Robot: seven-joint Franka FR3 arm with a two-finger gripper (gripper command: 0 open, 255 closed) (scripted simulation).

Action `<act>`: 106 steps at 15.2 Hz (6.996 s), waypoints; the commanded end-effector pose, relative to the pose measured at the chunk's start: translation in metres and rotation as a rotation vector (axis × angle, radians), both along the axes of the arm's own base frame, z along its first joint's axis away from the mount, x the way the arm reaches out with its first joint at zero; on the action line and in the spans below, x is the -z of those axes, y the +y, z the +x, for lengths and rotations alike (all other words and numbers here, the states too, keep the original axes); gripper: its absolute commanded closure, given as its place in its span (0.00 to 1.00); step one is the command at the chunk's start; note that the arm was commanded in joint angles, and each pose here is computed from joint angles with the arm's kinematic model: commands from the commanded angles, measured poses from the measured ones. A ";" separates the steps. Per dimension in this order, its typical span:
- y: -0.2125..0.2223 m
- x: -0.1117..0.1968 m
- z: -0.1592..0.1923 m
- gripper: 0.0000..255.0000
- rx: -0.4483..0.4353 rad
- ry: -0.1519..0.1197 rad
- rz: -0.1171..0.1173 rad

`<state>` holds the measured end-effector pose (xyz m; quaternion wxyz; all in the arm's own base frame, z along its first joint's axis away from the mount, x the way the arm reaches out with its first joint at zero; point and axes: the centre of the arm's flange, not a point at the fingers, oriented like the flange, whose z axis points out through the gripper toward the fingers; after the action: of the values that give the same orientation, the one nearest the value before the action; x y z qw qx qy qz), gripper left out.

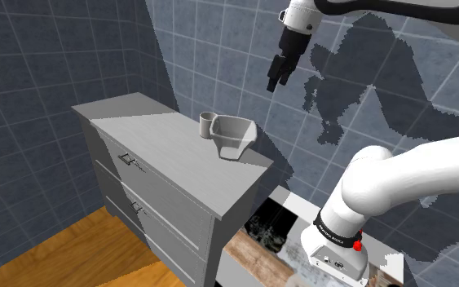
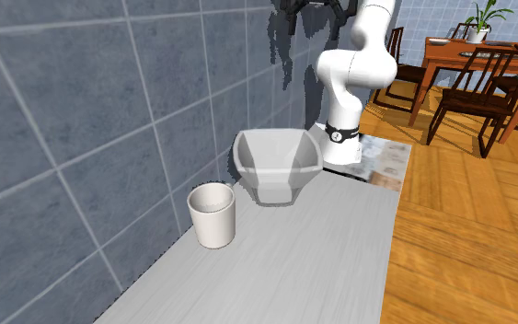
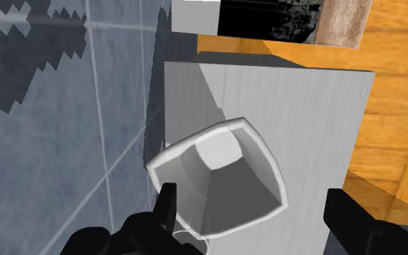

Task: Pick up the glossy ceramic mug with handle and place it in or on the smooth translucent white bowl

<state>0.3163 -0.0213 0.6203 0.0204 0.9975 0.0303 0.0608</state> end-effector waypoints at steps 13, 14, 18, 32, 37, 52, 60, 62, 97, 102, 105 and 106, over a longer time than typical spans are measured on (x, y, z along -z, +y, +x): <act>-0.003 0.089 0.141 0.00 -0.028 0.072 -0.015; -0.003 0.097 0.153 0.00 -0.030 0.079 -0.016; -0.003 0.129 0.198 0.00 -0.040 0.103 -0.021; -0.003 0.238 0.330 0.00 -0.068 0.176 -0.036; -0.005 0.265 0.329 0.00 -0.068 0.176 -0.036; -0.006 0.273 0.328 1.00 -0.068 0.176 -0.036; -0.006 0.252 0.328 1.00 -0.068 0.176 -0.036; -0.006 0.241 0.328 1.00 -0.068 0.176 -0.036; -0.003 0.061 0.316 1.00 -0.068 0.176 -0.036; 0.012 0.053 0.252 1.00 -0.068 0.176 -0.036; 0.020 0.048 0.213 1.00 -0.068 0.176 -0.036; 0.023 0.047 0.200 1.00 -0.068 0.176 -0.036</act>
<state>0.5329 -0.0020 0.5726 0.0333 0.9968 0.0670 -0.0268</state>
